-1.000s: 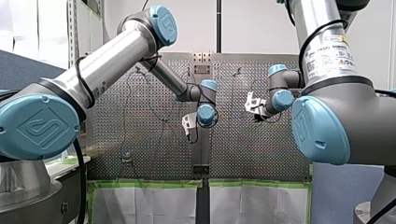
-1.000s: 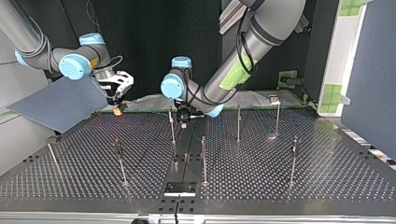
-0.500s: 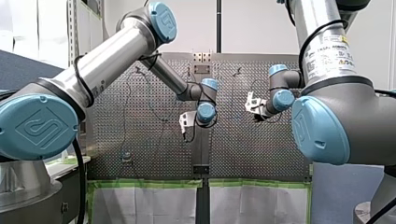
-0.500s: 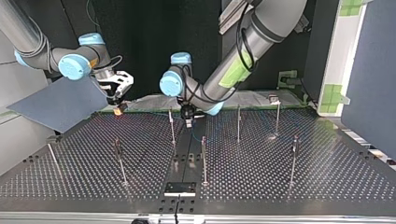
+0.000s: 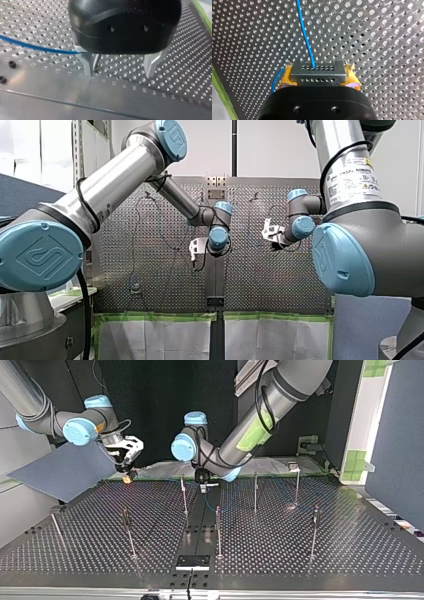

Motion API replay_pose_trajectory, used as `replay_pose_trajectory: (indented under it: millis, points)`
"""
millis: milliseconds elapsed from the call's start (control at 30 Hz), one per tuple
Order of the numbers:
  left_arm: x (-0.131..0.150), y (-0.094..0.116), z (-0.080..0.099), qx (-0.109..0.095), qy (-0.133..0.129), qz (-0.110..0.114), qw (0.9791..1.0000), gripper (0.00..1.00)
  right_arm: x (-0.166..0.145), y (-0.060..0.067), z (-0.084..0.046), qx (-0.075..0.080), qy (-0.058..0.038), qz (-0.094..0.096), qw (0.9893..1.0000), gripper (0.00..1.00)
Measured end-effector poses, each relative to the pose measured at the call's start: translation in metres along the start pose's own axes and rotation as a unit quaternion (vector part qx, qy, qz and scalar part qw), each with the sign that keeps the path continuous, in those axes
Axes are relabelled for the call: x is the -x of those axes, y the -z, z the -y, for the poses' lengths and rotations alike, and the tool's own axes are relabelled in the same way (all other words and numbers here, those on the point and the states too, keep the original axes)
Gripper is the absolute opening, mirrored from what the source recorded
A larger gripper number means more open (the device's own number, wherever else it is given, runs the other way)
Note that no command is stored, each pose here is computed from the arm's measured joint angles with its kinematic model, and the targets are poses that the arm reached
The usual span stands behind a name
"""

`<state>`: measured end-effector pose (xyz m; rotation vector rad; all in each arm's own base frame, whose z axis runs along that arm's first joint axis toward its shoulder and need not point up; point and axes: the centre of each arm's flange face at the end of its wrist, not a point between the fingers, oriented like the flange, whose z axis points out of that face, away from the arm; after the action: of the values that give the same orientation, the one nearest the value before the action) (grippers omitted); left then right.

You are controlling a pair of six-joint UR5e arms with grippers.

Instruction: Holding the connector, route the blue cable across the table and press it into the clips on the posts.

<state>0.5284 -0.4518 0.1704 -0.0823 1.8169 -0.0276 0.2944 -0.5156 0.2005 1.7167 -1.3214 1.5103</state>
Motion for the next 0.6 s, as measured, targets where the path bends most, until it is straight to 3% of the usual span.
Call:
replay_pose_trajectory:
  millis: [233,600]
  points:
    - [0.006,0.022,-0.002,0.002,0.005,0.002,1.0,1.0,0.0,0.0,0.0,0.0,-0.0001,0.001,1.0,0.0]
    - [0.016,0.063,0.017,-0.059,0.002,-0.003,0.9983,1.0,0.001,0.0,0.004,-0.006,-0.0009,0.003,1.0,0.0]
